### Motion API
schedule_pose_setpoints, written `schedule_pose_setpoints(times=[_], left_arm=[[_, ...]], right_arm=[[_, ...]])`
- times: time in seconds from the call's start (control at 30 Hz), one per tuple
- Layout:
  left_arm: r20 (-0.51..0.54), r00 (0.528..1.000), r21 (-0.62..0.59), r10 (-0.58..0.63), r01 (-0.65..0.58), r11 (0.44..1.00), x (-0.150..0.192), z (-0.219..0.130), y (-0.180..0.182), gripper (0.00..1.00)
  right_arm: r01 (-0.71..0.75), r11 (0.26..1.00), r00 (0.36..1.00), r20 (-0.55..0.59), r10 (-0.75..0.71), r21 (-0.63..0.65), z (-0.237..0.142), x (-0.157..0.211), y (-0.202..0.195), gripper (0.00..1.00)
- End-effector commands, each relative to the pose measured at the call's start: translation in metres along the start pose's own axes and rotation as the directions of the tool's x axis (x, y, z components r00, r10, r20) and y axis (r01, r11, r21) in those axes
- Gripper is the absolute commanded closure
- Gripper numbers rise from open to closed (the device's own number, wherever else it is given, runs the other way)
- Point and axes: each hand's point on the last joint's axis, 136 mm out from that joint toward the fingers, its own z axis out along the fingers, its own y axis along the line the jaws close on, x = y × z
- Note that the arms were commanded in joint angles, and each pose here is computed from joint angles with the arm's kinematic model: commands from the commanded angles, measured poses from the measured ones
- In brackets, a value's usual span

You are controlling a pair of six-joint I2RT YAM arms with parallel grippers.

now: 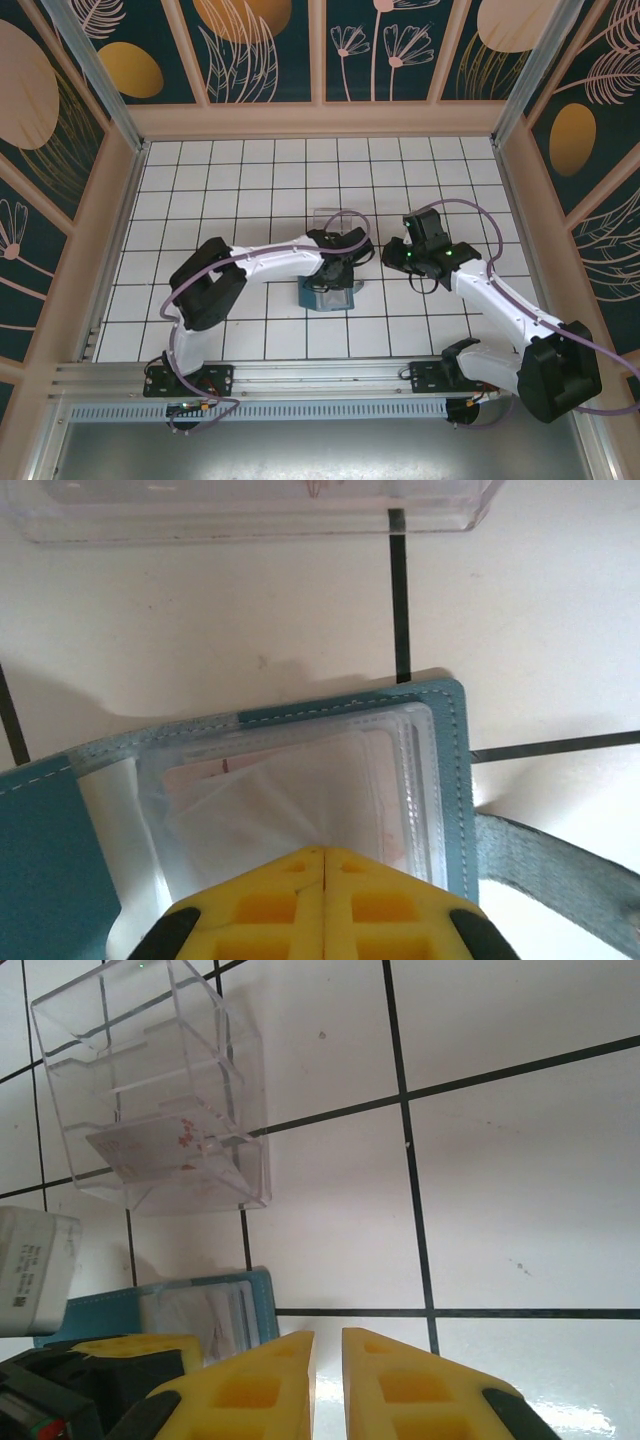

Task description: Take the credit cards out of the card holder

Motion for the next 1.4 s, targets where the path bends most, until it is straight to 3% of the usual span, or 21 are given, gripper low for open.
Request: schedule_pose_setpoints(times=[0.0,0.37,0.63,1.07,1.37], left_arm=[[0.057,0.998,0.133,-0.007,0.0,0.991,-0.011,-0.02,-0.019,0.93],[0.031,0.995,0.39,-0.095,0.075,0.918,-0.007,-0.029,-0.022,0.94],[0.024,0.992,0.469,-0.121,0.096,0.878,-0.004,-0.034,-0.017,0.94],[0.013,0.991,0.46,-0.129,0.109,0.881,0.008,-0.023,0.005,0.9],[0.022,0.993,0.427,-0.118,0.097,0.899,0.009,-0.022,0.012,0.88]], right_arm=[[-0.01,0.999,1.0,-0.004,0.01,-0.052,-0.005,-0.003,0.013,0.84],[0.011,0.99,0.995,-0.101,-0.025,-0.141,0.008,0.014,0.041,0.84],[0.018,0.981,0.977,-0.205,-0.058,-0.192,0.033,0.039,0.067,0.85],[-0.043,0.967,0.926,-0.373,-0.056,-0.253,0.068,0.087,0.076,0.85],[-0.073,0.968,0.903,-0.427,-0.038,-0.24,0.081,0.104,0.07,0.85]])
